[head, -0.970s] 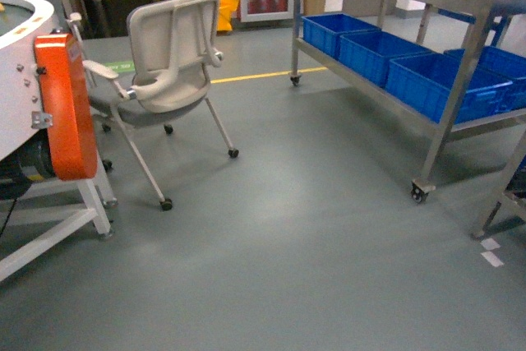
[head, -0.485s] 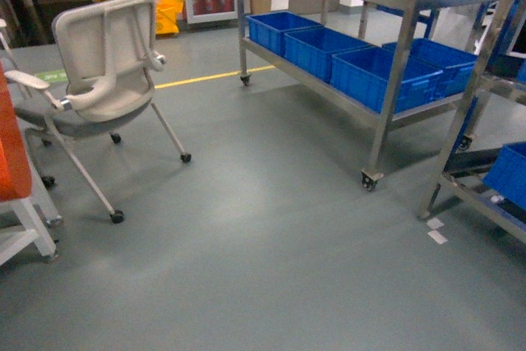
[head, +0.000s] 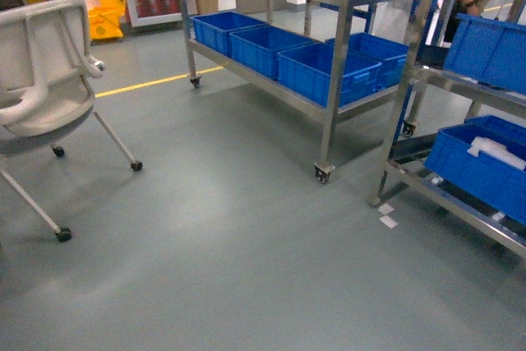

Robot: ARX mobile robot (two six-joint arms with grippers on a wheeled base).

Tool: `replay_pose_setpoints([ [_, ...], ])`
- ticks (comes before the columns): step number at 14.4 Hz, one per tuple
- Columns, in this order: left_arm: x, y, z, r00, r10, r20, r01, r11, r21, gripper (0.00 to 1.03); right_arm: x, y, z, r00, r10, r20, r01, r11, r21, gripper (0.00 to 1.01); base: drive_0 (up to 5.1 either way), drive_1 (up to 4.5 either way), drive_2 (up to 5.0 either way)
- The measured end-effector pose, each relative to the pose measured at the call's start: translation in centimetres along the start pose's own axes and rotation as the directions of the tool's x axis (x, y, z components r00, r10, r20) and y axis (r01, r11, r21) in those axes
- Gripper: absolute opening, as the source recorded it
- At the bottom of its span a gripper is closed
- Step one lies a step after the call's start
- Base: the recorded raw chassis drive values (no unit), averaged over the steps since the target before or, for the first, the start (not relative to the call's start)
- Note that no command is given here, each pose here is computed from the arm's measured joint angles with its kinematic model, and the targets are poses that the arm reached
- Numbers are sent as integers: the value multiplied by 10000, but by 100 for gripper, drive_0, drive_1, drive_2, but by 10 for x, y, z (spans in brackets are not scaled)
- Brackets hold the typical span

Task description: Pick red block from blue box to shelf

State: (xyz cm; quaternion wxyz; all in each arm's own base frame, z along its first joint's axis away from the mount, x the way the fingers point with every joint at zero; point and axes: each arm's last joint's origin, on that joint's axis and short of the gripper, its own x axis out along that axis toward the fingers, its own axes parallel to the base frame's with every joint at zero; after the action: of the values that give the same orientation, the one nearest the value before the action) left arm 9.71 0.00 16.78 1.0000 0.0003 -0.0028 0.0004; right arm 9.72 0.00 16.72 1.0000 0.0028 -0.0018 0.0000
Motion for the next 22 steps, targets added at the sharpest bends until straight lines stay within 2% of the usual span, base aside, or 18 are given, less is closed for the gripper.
replay_pose_setpoints([
  [10, 0, 0, 0, 10000, 0, 4, 0, 10000, 0, 98, 0, 0, 0, 10000, 0, 0, 0, 10000, 0, 27, -146, -146, -146],
  [12, 0, 0, 0, 10000, 4, 0, -4, 10000, -8, 93, 0, 0, 0, 10000, 0, 0, 0, 10000, 0, 27, -151, -151, -151],
  [15, 0, 0, 0, 10000, 4, 0, -4, 10000, -4, 91, 0, 0, 0, 10000, 0, 4, 0, 10000, 0, 27, -158, -158, -158],
  [16, 0, 0, 0, 10000, 0, 0, 0, 10000, 4, 96, 0, 0, 0, 10000, 4, 4, -4, 10000, 0, 27, -150, -150, -150],
  [22, 0, 0, 0, 10000, -4, -4, 4, 10000, 0, 98, 0, 0, 0, 10000, 0, 4, 0, 10000, 0, 27, -141, -141, -141],
])
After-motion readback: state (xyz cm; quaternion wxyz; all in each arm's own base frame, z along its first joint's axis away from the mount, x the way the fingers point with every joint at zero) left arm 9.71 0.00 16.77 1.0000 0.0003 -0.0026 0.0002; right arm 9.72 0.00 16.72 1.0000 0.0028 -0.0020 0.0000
